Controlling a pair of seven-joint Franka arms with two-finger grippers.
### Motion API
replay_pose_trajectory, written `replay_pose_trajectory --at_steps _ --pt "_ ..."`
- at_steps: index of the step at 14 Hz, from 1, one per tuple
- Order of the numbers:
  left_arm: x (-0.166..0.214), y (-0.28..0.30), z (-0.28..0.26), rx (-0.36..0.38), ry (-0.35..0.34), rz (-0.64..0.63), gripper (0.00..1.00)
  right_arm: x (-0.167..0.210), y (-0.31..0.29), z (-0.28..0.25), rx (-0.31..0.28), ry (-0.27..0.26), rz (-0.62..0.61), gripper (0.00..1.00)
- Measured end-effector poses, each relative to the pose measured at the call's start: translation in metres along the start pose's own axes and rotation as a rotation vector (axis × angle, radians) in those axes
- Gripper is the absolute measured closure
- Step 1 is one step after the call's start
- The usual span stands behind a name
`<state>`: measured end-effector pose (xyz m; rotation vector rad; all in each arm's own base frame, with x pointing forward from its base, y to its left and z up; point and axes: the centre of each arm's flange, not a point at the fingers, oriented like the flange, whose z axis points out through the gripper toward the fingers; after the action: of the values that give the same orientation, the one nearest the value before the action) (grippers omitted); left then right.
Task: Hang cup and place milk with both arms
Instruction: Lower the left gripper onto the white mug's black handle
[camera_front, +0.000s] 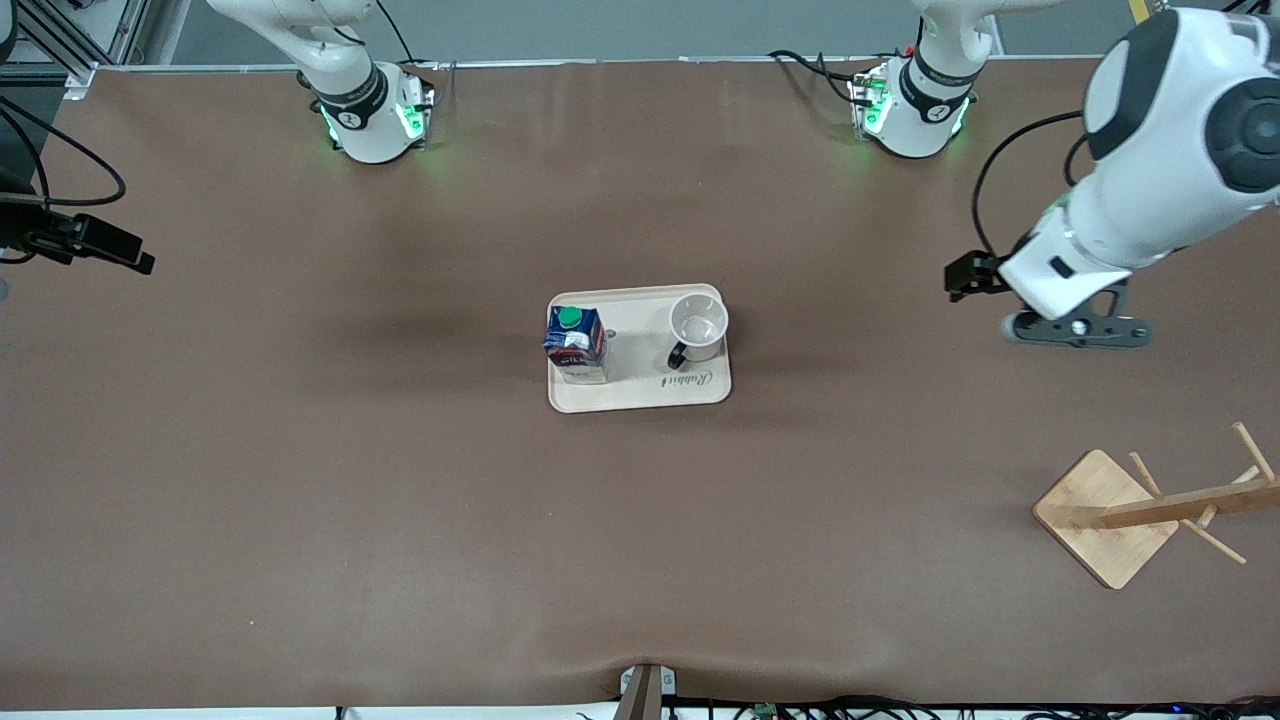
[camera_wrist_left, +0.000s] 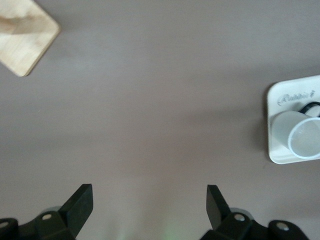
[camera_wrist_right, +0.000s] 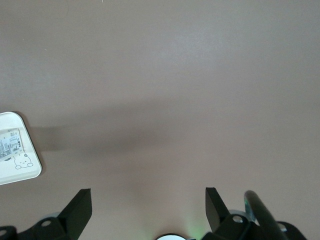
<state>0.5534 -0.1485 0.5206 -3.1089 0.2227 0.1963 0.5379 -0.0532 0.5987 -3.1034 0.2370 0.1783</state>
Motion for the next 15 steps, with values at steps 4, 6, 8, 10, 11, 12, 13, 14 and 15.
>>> replay_pose_trajectory --at_steps 4,6,8,10,11,12,13,14,15 --pt "-0.001 0.071 0.034 -0.009 -0.032 0.155 0.00 0.000 0.000 0.000 0.000 0.000 -0.001 0.00" --pt "0.005 0.091 0.059 -0.025 -0.065 0.219 0.00 0.000 0.000 0.000 0.000 0.000 -0.001 0.00" --pt "0.017 0.108 0.089 -0.030 -0.069 0.288 0.00 0.000 -0.001 0.001 0.000 -0.001 -0.001 0.00" --pt "0.024 0.136 0.122 0.005 -0.067 0.374 0.00 0.001 -0.001 0.001 0.000 -0.002 -0.001 0.00" --pt "0.026 0.153 0.136 0.014 -0.063 0.410 0.00 0.001 -0.001 0.001 0.000 -0.003 -0.001 0.00" --pt "0.027 0.167 0.150 0.011 -0.056 0.437 0.00 0.001 -0.001 0.002 0.000 -0.004 -0.001 0.00" --pt "0.030 0.178 0.161 0.000 -0.044 0.457 0.00 0.002 -0.001 0.003 -0.001 -0.006 -0.001 0.00" --pt "0.032 0.190 0.173 -0.014 -0.033 0.474 0.00 0.002 -0.001 0.004 -0.001 -0.007 -0.001 0.00" --pt "0.033 0.198 0.184 -0.028 -0.026 0.486 0.00 0.002 -0.001 0.004 -0.001 -0.008 -0.001 0.00"
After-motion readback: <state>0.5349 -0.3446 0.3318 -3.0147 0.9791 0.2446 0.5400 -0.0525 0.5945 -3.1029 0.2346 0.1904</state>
